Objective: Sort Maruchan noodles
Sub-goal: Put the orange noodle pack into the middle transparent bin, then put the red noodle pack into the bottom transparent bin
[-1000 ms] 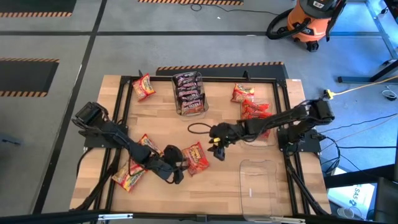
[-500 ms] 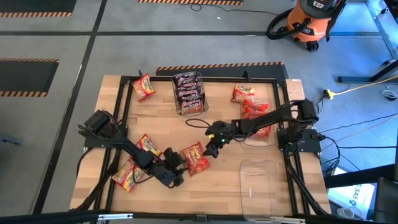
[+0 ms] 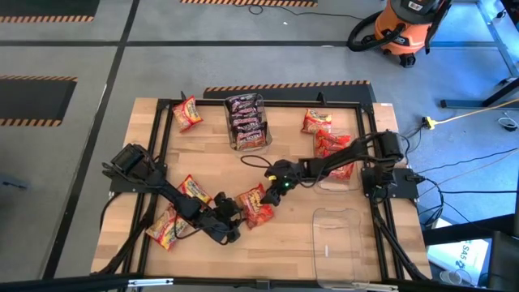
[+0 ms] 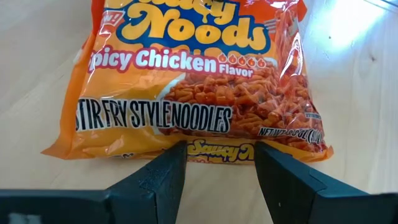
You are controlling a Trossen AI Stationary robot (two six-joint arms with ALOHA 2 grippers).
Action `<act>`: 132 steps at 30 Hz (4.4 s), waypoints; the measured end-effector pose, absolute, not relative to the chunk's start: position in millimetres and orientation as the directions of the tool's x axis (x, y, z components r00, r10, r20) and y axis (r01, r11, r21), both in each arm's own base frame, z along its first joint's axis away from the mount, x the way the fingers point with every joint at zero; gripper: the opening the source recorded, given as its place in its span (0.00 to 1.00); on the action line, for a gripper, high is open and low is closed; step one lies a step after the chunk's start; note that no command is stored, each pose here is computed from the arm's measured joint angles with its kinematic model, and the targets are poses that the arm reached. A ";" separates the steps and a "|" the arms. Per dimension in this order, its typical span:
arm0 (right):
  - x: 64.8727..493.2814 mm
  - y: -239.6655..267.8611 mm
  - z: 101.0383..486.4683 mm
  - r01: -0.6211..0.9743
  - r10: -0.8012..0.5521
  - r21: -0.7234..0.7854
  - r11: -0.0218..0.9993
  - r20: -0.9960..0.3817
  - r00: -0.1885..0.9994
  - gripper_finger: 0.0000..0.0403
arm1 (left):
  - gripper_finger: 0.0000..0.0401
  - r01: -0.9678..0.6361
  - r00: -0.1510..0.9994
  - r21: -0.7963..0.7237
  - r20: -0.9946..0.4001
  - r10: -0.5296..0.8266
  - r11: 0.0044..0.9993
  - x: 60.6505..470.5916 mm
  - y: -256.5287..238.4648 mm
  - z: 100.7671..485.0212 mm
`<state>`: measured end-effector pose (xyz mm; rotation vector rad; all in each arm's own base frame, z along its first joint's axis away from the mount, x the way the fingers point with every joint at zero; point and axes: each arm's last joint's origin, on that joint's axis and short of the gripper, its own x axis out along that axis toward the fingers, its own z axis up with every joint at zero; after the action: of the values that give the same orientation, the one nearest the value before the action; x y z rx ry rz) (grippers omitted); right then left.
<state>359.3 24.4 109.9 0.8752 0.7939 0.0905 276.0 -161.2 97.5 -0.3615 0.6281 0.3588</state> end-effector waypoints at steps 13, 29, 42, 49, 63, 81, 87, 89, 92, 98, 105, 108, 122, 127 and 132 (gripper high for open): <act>367.6 40.3 102.0 0.185 0.398 0.749 0.636 -0.524 0.753 0.74 | 0.46 -0.432 0.753 -0.212 -0.621 0.220 0.877 275.9 -160.9 97.3; 379.9 51.7 113.7 0.143 0.298 0.674 0.725 -0.494 0.817 0.57 | 0.46 -0.426 0.767 -0.230 -0.605 0.214 0.875 278.5 -160.3 98.5; 377.0 51.3 130.8 -0.002 0.363 0.611 0.792 -0.468 0.806 0.21 | 0.46 -0.326 0.773 -0.348 -0.633 0.036 0.879 271.7 -160.9 134.9; 351.2 44.9 189.6 -0.019 0.306 0.492 0.870 -0.510 0.804 0.27 | 0.46 -0.308 0.803 -0.405 -0.596 0.007 0.861 269.3 -160.6 152.4; 228.2 25.1 294.3 0.094 0.076 0.228 0.969 -0.639 0.765 0.25 | 0.46 -0.363 0.821 -0.381 -0.563 0.099 0.850 273.9 -154.0 152.0; 116.6 7.2 303.6 0.252 -0.139 0.005 0.968 -0.822 0.552 0.24 | 0.46 -0.387 0.825 -0.367 -0.549 0.139 0.846 274.6 -151.9 152.4; 123.1 9.4 275.9 0.228 -0.097 0.009 0.974 -0.888 0.450 0.24 | 0.46 -0.391 0.825 -0.367 -0.547 0.144 0.844 275.0 -151.1 152.4; 125.7 9.9 264.3 0.226 -0.096 0.000 0.974 -0.905 0.414 0.24 | 0.46 -0.391 0.825 -0.366 -0.547 0.144 0.844 275.0 -151.1 152.4; 132.9 11.8 248.4 0.211 -0.057 0.031 0.977 -0.914 0.402 0.25 | 0.46 -0.391 0.825 -0.367 -0.547 0.144 0.844 275.1 -151.0 152.5; 147.0 14.9 221.0 0.194 -0.012 0.059 0.979 -0.938 0.346 0.25 | 0.46 -0.399 0.823 -0.366 -0.547 0.153 0.841 276.4 -148.4 152.4; 163.0 17.4 201.4 0.189 0.005 0.058 0.980 -0.964 0.267 0.25 | 0.46 -0.403 0.822 -0.367 -0.547 0.157 0.838 277.3 -146.9 152.5; 166.8 17.8 196.9 0.190 0.002 0.048 0.981 -0.972 0.237 0.25 | 0.46 -0.401 0.822 -0.368 -0.549 0.151 0.839 277.3 -147.1 152.4; 166.9 17.9 192.9 0.219 0.000 0.045 0.975 -0.979 0.202 0.47 | 0.46 -0.400 0.821 -0.367 -0.551 0.150 0.840 277.2 -147.0 152.3; 168.3 19.0 219.9 0.217 0.029 0.066 0.974 -0.985 0.171 0.59 | 0.46 -0.400 0.821 -0.366 -0.551 0.150 0.841 277.2 -147.0 152.3; 173.6 21.3 273.7 0.269 0.091 0.153 0.951 -0.969 0.229 0.63 | 0.46 -0.407 0.820 -0.365 -0.551 0.158 0.837 278.3 -144.9 152.3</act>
<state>173.6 21.3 273.7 0.3156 1.3408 -0.1249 278.3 -144.9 152.3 -0.4940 0.5307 0.3142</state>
